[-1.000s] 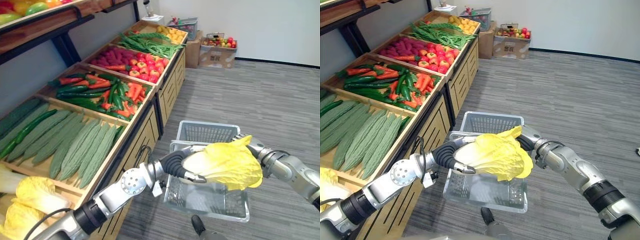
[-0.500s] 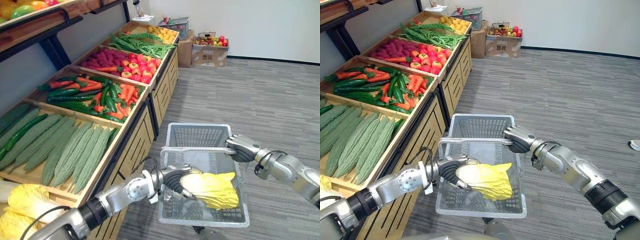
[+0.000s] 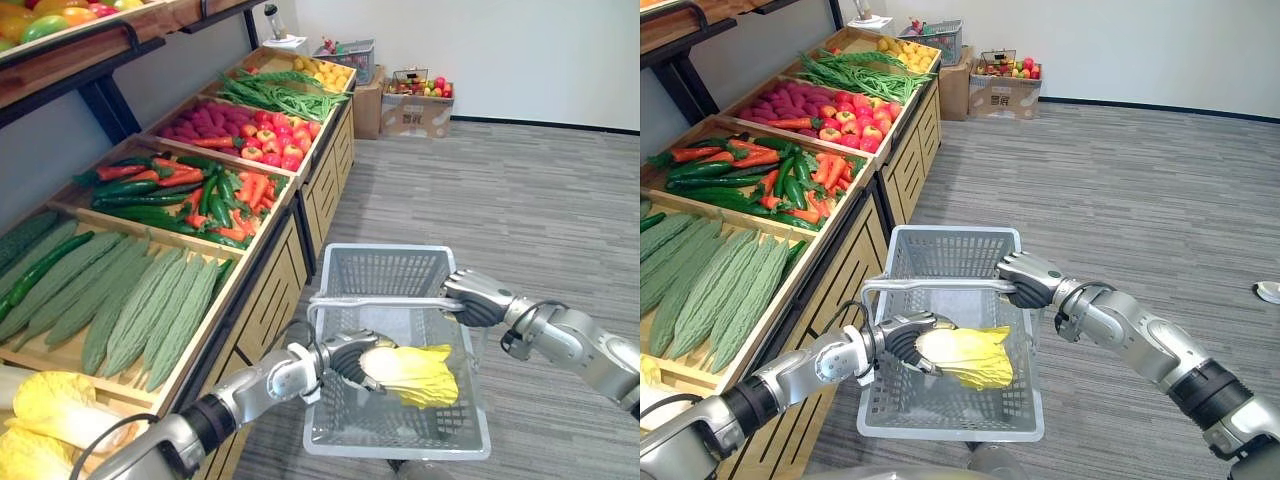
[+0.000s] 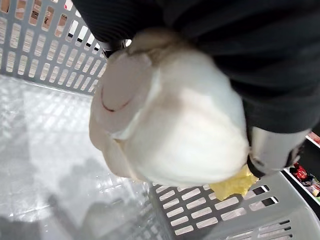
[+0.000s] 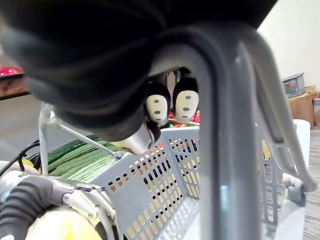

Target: Pick vegetable in the basket

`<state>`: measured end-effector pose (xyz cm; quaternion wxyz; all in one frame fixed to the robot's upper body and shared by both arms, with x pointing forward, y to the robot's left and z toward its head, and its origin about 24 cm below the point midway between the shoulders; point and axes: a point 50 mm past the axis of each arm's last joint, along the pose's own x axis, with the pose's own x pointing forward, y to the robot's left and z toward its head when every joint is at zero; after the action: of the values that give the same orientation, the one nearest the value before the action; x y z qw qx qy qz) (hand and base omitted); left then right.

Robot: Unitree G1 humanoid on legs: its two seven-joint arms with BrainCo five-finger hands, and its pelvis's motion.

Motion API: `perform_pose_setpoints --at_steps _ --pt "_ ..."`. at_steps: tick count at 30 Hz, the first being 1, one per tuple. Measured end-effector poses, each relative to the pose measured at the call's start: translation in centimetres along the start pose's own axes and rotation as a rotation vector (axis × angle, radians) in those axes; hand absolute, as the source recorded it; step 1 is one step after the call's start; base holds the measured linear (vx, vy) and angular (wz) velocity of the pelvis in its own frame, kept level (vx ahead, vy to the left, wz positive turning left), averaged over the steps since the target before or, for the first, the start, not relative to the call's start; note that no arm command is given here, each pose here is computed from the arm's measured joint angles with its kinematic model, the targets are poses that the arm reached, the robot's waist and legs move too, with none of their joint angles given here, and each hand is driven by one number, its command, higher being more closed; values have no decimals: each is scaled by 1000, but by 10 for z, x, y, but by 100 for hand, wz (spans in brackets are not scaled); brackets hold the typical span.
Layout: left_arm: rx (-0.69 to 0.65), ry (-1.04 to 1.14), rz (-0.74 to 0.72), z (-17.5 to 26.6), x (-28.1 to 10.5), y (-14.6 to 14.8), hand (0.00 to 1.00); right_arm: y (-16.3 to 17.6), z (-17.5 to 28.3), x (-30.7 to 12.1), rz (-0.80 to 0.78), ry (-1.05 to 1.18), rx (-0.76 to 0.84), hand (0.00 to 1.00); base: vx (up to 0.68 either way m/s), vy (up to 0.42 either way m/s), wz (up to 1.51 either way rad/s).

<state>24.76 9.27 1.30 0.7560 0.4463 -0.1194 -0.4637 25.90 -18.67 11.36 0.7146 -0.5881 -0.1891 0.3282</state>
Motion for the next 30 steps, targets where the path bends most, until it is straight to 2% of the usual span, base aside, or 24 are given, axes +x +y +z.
perform_pose_setpoints --at_steps 5,17,20,24,26,30 --pt "13 5 69 0 4 9 0 0 -1 0 1 5 7 100 0 0 0" --pt "27 -31 95 7 11 19 0 9 -8 -5 42 49 44 100 -12 -8 9" --pt "50 -117 100 25 17 28 0 22 -18 -13 74 109 77 100 -56 -32 25" --pt "16 -279 57 60 19 26 0 31 -38 -20 72 213 121 100 -54 -27 36" --pt "-35 -415 28 87 16 27 0 37 -54 -29 61 305 150 100 -59 -16 47" --pt "-108 -552 0 113 6 31 0 51 -76 -47 31 475 226 100 -63 3 46"
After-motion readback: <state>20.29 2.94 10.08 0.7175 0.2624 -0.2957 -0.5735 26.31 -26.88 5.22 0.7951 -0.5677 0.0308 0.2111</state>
